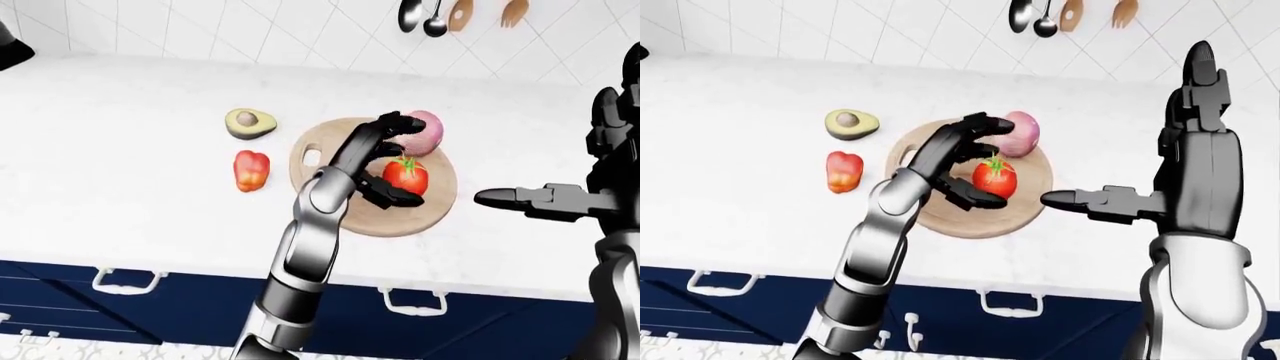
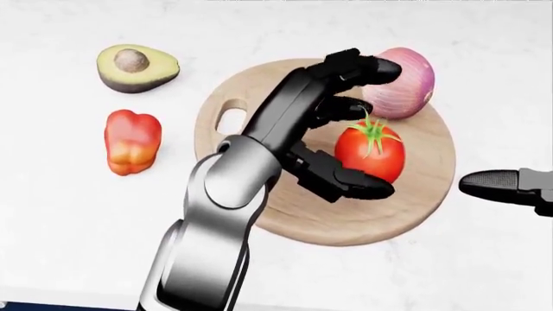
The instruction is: Place the avocado, onion, tomato and bell pepper on the cutting board.
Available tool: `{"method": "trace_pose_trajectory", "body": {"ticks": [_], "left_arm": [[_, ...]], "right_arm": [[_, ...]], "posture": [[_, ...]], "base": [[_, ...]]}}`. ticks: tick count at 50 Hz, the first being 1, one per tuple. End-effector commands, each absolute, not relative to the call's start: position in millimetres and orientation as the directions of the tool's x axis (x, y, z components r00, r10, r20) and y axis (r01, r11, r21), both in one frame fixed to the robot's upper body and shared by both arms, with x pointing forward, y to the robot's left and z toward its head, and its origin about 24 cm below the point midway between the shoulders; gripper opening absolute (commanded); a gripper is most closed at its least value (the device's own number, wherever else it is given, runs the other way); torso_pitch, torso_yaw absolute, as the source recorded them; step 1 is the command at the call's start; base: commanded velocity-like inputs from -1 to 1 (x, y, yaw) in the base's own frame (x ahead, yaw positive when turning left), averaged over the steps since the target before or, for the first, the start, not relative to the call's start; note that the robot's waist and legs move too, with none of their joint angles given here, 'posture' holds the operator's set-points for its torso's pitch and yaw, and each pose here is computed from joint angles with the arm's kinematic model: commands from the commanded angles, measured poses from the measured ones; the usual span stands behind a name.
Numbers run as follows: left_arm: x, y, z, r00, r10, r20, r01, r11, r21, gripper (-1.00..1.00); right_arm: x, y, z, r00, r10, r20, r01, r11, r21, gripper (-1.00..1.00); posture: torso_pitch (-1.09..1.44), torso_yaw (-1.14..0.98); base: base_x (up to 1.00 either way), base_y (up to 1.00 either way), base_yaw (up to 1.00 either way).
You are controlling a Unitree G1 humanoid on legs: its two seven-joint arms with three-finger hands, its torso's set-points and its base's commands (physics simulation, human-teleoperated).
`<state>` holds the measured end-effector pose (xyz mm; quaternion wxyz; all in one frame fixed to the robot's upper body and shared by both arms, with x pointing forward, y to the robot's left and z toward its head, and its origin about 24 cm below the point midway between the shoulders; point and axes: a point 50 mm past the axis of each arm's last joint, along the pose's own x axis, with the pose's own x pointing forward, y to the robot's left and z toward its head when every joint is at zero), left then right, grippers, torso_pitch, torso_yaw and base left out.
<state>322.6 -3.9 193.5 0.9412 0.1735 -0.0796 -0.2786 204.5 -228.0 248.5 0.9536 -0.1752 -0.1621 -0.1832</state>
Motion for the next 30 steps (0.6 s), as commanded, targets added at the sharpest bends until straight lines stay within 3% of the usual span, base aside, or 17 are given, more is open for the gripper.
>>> {"method": "trace_pose_trajectory", "body": {"ticks": [1,2,16,30], "left_arm": [[318.2,-7.3,214.0,0.813,-0.564,0.144,0.477,0.787,0.391,0.82],[318.4,-7.0,214.2,0.814,-0.563,0.144,0.475,0.787,0.393,1.0],[318.5,-5.3,219.4,0.815,-0.559,0.15,0.47,0.791,0.392,1.0],[339.0,59.7,269.7,0.894,-0.365,0.259,0.251,0.888,0.385,1.0]], "right_arm": [[200.2,-226.7,258.0,0.852,-0.288,0.438,0.431,0.86,-0.274,1.0],[200.5,-226.7,258.2,0.852,-0.287,0.438,0.431,0.86,-0.275,1.0],[201.6,-226.6,258.0,0.851,-0.289,0.439,0.432,0.86,-0.272,1.0],[203.9,-225.4,254.0,0.856,-0.286,0.432,0.427,0.861,-0.275,1.0]], "posture": [[0.0,0.0],[0.0,0.0],[0.0,0.0],[0.0,0.0]], "base": [[0.0,0.0,0.0],[0.0,0.0,0.0],[0.0,0.0,0.0],[0.0,0.0,0.0]]}}
